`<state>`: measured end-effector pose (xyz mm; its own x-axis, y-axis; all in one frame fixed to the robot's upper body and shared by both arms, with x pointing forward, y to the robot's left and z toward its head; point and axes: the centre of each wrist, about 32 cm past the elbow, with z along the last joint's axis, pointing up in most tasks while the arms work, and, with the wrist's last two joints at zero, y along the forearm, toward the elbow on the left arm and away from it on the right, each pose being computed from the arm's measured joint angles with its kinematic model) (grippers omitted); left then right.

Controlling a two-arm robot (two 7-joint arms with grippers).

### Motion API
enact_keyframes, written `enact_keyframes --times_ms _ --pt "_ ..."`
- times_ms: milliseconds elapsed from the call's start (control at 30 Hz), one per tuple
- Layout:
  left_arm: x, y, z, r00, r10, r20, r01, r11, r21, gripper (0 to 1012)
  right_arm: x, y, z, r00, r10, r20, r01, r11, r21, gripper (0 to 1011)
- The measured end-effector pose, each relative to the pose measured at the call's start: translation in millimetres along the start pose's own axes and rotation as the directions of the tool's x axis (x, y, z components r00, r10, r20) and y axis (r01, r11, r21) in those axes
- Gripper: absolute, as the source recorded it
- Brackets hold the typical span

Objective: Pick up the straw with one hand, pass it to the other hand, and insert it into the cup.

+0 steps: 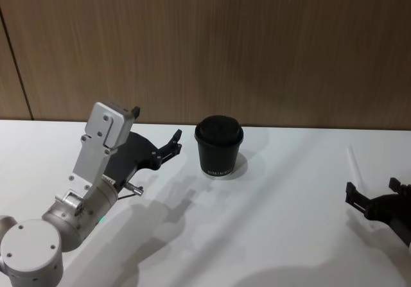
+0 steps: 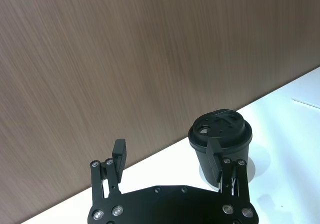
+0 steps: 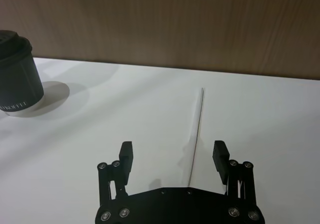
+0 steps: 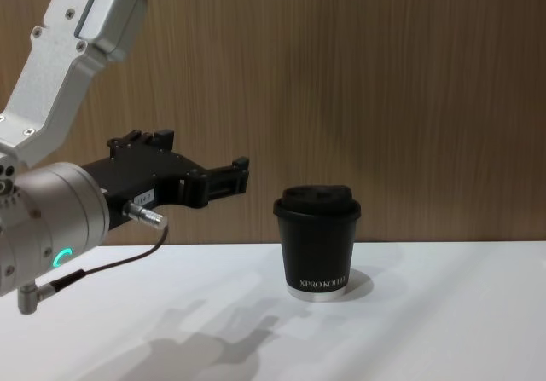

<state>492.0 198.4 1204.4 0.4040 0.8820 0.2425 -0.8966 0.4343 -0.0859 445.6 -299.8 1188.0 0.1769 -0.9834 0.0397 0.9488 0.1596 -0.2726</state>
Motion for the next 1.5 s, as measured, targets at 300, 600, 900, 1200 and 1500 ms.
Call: enact_keyframes --times_ms 300,600,900,1200,1500 --pt "0.0 0.0 0.0 1.0000 0.000 0.000 0.000 1.0000 0.000 1003 2.8 1.4 -8.6 1.000 -0.011 0.006 0.011 0.999 -0.032 1001" --pt "0.0 0.0 0.0 1.0000 0.000 0.000 0.000 1.0000 0.000 1003 5.7 4.8 -14.0 1.000 -0.017 0.003 0.017 0.998 -0.054 1001" --pt "0.0 0.0 0.0 1.0000 0.000 0.000 0.000 1.0000 0.000 1003 7.2 8.1 -15.9 1.000 -0.020 -0.007 0.019 0.998 -0.065 1001" --pt "0.0 0.0 0.0 1.0000 0.000 0.000 0.000 1.0000 0.000 1003 8.5 11.1 -17.3 1.000 -0.020 -0.018 0.019 0.997 -0.080 1001" --pt "0.0 0.0 0.0 1.0000 0.000 0.000 0.000 1.0000 0.000 1003 9.7 13.7 -18.0 0.999 -0.016 -0.031 0.013 0.995 -0.097 1001"
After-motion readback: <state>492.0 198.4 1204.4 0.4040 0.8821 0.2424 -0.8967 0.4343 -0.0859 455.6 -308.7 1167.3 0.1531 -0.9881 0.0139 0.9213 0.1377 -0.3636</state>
